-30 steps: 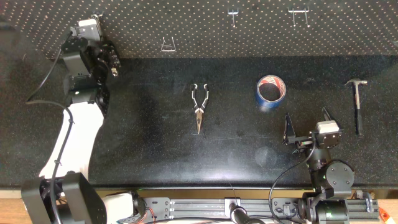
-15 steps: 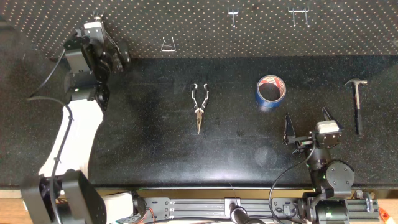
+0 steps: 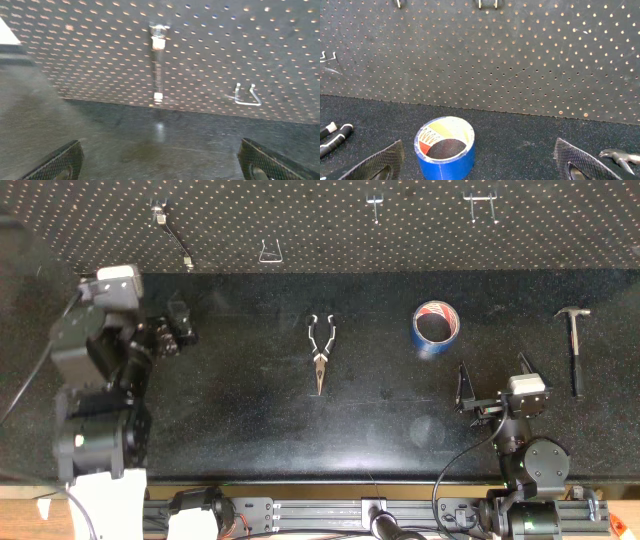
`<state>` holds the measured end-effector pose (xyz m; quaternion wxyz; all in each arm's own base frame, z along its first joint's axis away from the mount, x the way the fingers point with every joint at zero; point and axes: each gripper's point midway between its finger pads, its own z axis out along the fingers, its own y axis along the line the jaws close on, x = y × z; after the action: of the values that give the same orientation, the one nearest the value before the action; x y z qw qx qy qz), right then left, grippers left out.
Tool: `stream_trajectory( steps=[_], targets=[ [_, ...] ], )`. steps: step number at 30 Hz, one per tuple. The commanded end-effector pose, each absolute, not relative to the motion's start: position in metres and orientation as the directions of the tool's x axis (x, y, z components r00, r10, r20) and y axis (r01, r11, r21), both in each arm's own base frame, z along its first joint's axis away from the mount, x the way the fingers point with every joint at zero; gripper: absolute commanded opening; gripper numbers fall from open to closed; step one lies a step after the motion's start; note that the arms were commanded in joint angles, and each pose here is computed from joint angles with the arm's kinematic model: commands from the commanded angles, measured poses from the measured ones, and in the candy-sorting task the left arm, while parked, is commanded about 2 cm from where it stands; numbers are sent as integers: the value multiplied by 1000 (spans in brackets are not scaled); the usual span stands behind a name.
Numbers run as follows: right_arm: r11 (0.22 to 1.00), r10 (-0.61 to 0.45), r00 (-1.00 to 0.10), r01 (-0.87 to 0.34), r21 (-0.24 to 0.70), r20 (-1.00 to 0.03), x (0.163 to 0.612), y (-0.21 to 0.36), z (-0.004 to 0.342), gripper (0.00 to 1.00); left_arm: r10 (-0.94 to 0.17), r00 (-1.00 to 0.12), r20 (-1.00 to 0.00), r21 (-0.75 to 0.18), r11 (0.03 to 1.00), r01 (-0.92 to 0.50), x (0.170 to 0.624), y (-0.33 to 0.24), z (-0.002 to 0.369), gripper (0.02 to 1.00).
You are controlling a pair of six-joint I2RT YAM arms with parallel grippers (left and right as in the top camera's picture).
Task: Place Tools Onto Pegboard
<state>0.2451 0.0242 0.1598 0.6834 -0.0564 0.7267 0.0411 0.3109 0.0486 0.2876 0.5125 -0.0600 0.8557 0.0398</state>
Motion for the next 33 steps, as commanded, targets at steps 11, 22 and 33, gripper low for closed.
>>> stream_trajectory(
  steps=[11, 22, 33],
  targets=[
    [990, -37, -57, -137, -29, -998, 245, 24, 159, 976, -215, -701, -680, -169, 976, -135, 291, -7, 225, 998],
    [990, -37, -57, -137, -29, -998, 245, 24, 159, 976, -167, -918, -359, -194, 976, -101, 298, -120, 134, 998],
    [990, -37, -57, -137, -29, -998, 245, 24, 159, 976, -46, -963, -266, -138, 990, -9, 336, -182, 118, 998]
  ],
)
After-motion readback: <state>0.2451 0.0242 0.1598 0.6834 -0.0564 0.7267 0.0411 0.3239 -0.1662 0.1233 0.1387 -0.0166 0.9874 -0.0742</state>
